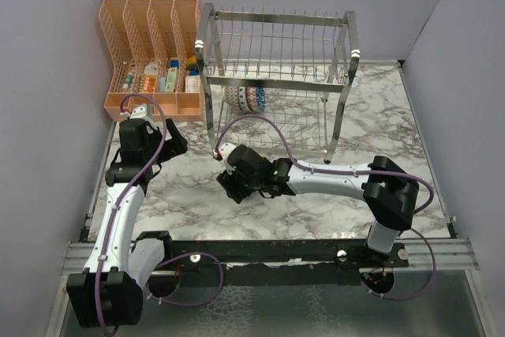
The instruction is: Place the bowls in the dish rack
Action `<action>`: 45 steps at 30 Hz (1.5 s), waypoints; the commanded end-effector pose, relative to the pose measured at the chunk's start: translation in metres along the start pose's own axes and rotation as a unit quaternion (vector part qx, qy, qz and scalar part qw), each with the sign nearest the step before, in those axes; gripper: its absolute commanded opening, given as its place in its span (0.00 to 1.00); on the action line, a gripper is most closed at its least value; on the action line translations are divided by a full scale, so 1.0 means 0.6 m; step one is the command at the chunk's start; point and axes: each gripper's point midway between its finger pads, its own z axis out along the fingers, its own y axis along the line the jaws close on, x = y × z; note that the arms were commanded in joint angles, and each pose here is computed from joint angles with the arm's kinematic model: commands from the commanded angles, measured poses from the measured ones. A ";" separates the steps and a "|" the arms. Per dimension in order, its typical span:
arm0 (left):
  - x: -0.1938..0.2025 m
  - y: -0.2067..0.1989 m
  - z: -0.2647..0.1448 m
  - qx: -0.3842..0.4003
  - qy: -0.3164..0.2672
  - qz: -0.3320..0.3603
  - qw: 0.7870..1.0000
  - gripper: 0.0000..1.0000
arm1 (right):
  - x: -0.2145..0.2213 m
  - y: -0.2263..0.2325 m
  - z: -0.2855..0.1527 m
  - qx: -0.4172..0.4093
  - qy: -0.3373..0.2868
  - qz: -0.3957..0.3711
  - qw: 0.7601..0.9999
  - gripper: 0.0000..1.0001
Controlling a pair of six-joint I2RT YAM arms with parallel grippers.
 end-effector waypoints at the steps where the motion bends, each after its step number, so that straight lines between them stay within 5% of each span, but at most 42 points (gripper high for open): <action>1: -0.011 -0.007 -0.004 0.013 -0.013 0.001 1.000 0.99 | -0.007 -0.026 0.007 0.049 0.001 -0.020 0.999 0.53; 7: -0.011 -0.007 -0.003 0.013 -0.011 0.000 1.000 0.99 | -0.011 -0.013 0.001 0.028 -0.003 -0.014 1.000 0.24; 16: -0.011 -0.006 -0.002 0.012 -0.011 0.000 1.000 0.99 | -0.029 0.005 -0.021 -0.002 -0.021 -0.005 1.000 0.02; 30: -0.010 -0.008 -0.002 0.016 -0.009 0.000 1.000 0.99 | -0.110 0.014 -0.091 -0.013 -0.121 0.014 0.992 0.01; 45: -0.011 -0.011 -0.006 0.019 -0.013 0.000 1.000 0.99 | -0.092 0.006 -0.058 0.002 -0.103 0.019 0.994 0.01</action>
